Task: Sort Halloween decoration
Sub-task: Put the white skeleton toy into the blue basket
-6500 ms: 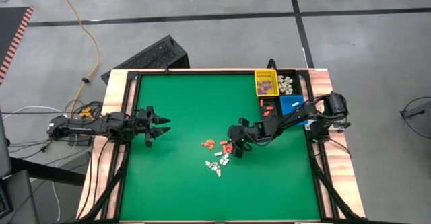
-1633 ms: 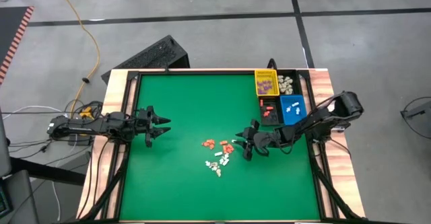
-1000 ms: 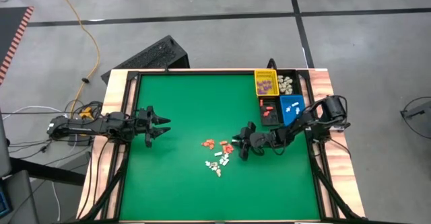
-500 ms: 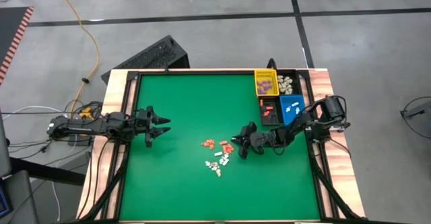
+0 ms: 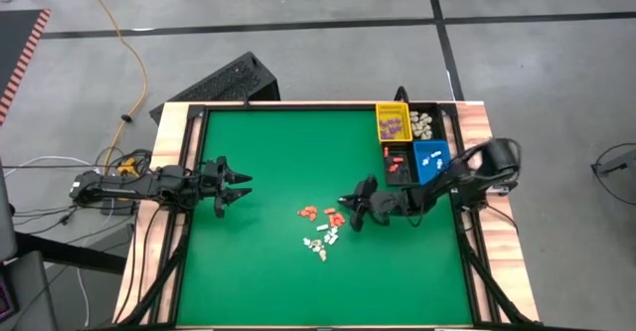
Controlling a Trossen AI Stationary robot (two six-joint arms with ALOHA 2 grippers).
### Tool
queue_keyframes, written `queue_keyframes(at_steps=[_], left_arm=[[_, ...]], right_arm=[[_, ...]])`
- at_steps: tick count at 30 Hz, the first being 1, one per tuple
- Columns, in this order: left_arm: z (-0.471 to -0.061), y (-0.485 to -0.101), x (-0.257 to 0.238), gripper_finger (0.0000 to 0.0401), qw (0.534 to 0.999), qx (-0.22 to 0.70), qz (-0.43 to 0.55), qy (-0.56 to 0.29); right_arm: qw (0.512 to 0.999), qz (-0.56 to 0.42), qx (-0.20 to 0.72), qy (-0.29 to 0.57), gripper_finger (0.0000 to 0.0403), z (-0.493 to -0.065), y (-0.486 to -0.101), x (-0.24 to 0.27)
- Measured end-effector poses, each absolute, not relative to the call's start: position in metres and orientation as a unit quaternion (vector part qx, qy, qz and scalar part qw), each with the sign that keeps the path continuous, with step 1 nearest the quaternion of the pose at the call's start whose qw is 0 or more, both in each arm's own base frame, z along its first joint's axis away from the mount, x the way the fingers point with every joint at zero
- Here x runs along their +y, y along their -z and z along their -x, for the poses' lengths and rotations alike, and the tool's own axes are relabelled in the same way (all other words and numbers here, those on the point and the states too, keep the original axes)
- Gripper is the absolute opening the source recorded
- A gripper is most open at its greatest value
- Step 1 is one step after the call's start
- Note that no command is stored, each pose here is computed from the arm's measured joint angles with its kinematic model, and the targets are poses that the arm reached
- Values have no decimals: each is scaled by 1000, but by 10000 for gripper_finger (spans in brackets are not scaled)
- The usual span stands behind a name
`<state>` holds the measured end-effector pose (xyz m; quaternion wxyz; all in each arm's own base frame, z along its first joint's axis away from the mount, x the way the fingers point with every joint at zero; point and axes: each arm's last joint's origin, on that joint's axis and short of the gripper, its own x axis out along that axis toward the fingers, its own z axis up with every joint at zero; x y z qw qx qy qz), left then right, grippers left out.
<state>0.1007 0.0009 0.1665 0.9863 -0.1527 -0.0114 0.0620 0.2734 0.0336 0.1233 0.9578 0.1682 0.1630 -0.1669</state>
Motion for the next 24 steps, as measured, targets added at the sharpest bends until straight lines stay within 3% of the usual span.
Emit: queue_keyframes(at_steps=[15, 24], left_arm=[[-101, -166, 1, 180, 986, -11, 153, -62], [-101, -166, 1, 180, 986, -11, 153, -62]], right_arm=[[959, -154, 114, 208, 43, -228, -207, 8], [913, -147, 88, 370, 43, -200, -219, -2]])
